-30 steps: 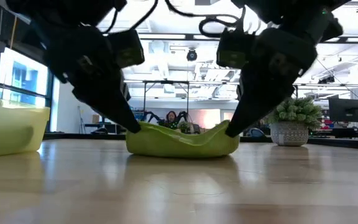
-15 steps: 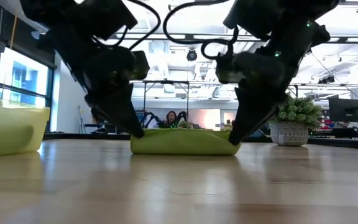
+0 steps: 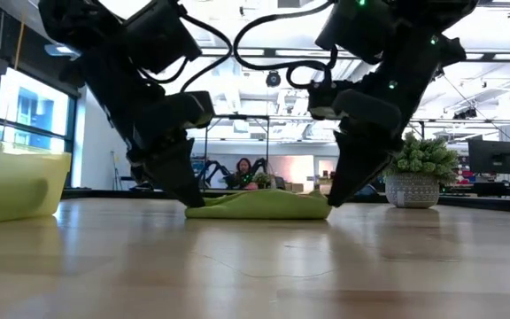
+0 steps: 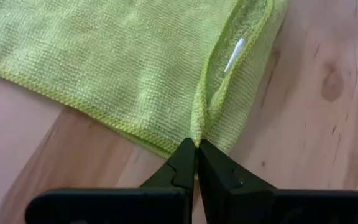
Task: Roll microfiber towels into tight, uniform cylinder then place into a basket
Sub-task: Roll the light green microfiber towel
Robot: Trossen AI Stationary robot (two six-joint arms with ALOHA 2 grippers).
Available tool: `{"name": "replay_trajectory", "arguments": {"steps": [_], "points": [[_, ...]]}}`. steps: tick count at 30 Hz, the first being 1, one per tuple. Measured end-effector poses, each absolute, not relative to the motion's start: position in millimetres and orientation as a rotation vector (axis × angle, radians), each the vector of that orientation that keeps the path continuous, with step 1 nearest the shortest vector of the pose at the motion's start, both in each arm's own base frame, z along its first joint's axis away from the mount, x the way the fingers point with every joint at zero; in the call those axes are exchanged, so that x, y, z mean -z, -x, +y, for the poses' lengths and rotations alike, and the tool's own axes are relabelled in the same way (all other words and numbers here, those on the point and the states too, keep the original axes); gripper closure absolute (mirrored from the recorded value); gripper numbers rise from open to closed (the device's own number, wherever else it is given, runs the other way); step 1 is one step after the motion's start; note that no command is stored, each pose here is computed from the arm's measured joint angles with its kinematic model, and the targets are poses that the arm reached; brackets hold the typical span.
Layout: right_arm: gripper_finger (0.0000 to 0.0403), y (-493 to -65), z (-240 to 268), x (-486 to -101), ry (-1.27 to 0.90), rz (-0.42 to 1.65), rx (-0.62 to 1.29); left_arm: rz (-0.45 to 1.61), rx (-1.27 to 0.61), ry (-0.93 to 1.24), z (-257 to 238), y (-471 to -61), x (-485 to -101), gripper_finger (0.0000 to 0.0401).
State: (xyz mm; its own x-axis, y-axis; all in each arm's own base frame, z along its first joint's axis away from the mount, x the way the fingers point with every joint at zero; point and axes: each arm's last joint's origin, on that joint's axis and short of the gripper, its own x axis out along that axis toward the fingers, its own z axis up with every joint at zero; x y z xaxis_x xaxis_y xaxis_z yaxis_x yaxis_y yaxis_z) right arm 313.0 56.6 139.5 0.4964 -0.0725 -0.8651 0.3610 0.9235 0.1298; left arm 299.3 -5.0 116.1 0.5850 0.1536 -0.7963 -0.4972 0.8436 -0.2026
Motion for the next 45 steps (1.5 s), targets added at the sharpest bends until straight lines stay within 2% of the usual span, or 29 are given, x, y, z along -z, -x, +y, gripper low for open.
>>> {"name": "replay_trajectory", "arguments": {"steps": [5,13,20,31,35,45], "points": [[0.0301,-309.3,53.7,-155.6,-0.335,1.003,0.215,0.882,-0.408,0.433,-2.5,-299.4,-112.7,0.0398],[0.0312,-318.9,73.5,-164.8,-0.182,0.86,0.037,0.883,-0.43,0.438,-2.3,-299.7,-110.3,0.0398],[0.0315,-324.1,66.9,-141.5,-0.058,0.908,0.124,0.877,-0.428,0.44,-2.3,-300.3,-110.3,0.0398],[0.0315,-324.4,45.5,-128.9,-0.04,0.998,0.151,0.869,-0.429,0.44,-2.2,-300.7,-110.0,0.0396],[0.0315,-323.9,45.9,-126.9,-0.032,1.012,0.137,0.861,-0.42,0.408,-2.3,-301.5,-110.4,0.0375],[0.0315,-321.9,45.6,-124.0,-0.034,1.044,0.144,0.913,-0.319,0.227,-2.8,-317.6,-129.5,0.0285]]}}
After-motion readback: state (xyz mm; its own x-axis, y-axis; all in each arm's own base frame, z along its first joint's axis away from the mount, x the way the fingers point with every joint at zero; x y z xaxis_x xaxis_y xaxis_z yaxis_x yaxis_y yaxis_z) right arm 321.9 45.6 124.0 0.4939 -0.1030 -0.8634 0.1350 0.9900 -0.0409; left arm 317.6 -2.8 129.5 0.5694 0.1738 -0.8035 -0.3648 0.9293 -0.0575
